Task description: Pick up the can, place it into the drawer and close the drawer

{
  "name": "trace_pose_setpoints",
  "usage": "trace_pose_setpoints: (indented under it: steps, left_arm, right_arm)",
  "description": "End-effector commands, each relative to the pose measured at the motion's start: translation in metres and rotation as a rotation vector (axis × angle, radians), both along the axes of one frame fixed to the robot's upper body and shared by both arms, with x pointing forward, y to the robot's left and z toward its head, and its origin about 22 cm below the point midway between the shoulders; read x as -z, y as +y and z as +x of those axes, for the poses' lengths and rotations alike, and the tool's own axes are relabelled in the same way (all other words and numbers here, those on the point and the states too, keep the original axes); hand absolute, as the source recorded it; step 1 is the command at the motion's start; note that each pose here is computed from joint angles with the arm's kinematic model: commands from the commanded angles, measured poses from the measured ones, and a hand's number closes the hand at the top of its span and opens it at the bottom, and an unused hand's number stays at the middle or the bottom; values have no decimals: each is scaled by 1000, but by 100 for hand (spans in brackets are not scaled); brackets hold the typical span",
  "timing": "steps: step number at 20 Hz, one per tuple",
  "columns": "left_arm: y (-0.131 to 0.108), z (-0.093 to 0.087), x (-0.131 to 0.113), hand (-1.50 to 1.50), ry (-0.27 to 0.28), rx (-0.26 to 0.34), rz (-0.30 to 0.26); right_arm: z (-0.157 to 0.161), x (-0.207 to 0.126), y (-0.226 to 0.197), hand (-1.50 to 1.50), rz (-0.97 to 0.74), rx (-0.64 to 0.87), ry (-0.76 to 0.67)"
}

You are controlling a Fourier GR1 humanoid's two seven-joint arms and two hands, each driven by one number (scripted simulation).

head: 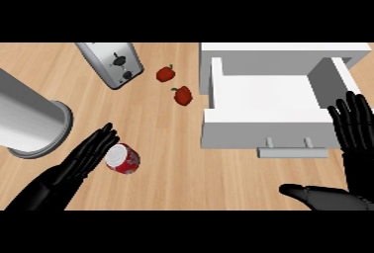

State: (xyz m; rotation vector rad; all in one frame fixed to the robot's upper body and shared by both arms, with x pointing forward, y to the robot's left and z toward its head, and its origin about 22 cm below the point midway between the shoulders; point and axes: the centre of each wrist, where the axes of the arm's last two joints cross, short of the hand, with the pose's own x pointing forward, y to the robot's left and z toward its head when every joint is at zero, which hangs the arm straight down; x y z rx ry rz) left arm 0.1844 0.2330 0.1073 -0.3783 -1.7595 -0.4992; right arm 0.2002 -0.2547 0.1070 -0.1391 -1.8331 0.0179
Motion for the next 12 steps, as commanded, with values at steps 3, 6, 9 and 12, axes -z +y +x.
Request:
trace_pose_setpoints:
  steps: [3,6,9,12]
  left_arm:
    - [15,-15,-10,-150,44,29,37]
    - [37,-4,-29,-150,48,21,14]
    - [21,-18,-23,-150,103,-14,-22]
    - [37,-17,-20,-150,102,-24,-5]
  right_arm:
    - [-16,11,10,-150,-1,13,68]
    - [-15,5,-28,-150,4,32,33]
    - [-17,26,-7,-150,-11,27,36]
    - [-23,14,-18,-150,-20,8,45]
